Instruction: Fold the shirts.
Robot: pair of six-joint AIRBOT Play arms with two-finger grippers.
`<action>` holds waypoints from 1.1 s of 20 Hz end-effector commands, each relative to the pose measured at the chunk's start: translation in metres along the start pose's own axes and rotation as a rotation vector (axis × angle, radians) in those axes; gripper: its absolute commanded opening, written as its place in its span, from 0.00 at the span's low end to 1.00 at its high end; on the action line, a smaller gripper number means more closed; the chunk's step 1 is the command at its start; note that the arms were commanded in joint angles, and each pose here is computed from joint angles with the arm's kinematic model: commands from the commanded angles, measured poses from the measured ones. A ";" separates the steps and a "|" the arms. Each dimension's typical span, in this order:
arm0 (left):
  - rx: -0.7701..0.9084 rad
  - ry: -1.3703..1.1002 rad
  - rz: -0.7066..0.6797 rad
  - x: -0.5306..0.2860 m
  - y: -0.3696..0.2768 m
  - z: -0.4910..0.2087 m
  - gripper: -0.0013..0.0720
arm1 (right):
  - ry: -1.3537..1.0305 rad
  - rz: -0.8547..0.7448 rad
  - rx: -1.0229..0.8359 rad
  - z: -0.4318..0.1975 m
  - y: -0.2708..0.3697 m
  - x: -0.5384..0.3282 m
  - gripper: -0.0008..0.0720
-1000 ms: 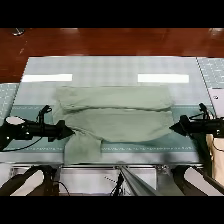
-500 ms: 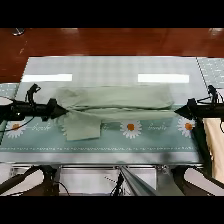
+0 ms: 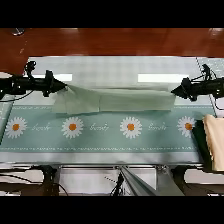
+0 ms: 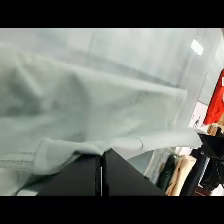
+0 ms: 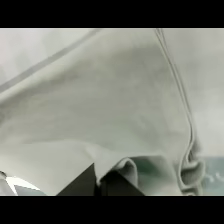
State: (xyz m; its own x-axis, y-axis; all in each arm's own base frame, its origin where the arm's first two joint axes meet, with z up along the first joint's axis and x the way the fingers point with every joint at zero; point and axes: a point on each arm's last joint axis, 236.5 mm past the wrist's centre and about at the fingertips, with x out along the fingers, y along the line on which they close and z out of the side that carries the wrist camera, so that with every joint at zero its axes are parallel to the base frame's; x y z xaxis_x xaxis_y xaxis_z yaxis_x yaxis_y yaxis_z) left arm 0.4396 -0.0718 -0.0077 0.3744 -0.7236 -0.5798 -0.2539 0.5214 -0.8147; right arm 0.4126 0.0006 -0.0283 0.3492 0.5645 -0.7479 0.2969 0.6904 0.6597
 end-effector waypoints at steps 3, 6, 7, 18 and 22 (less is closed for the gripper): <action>-0.049 0.052 0.006 0.028 0.022 0.016 0.06 | 0.002 -0.004 -0.015 0.031 0.002 0.040 0.05; -0.085 0.068 0.016 0.036 0.039 0.016 0.99 | -0.042 0.039 0.070 0.045 0.002 0.051 0.67; -0.064 0.091 -0.002 0.029 0.036 0.014 0.98 | -0.041 0.044 0.067 0.047 0.003 0.046 0.89; 0.008 -0.115 0.202 -0.097 0.056 -0.002 0.98 | 0.097 -0.139 0.051 0.029 -0.078 -0.019 0.88; 0.131 -0.265 0.223 -0.076 0.029 -0.053 0.98 | 0.180 -0.091 0.026 0.016 -0.067 0.018 0.88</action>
State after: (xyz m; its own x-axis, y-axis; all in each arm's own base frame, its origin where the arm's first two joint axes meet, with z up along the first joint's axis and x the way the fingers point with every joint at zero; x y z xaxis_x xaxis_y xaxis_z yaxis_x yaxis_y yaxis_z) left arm 0.3722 -0.0110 0.0115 0.4400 -0.5564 -0.7049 -0.2741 0.6643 -0.6954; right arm 0.4142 -0.0603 -0.0723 0.2014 0.5379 -0.8186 0.3671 0.7334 0.5722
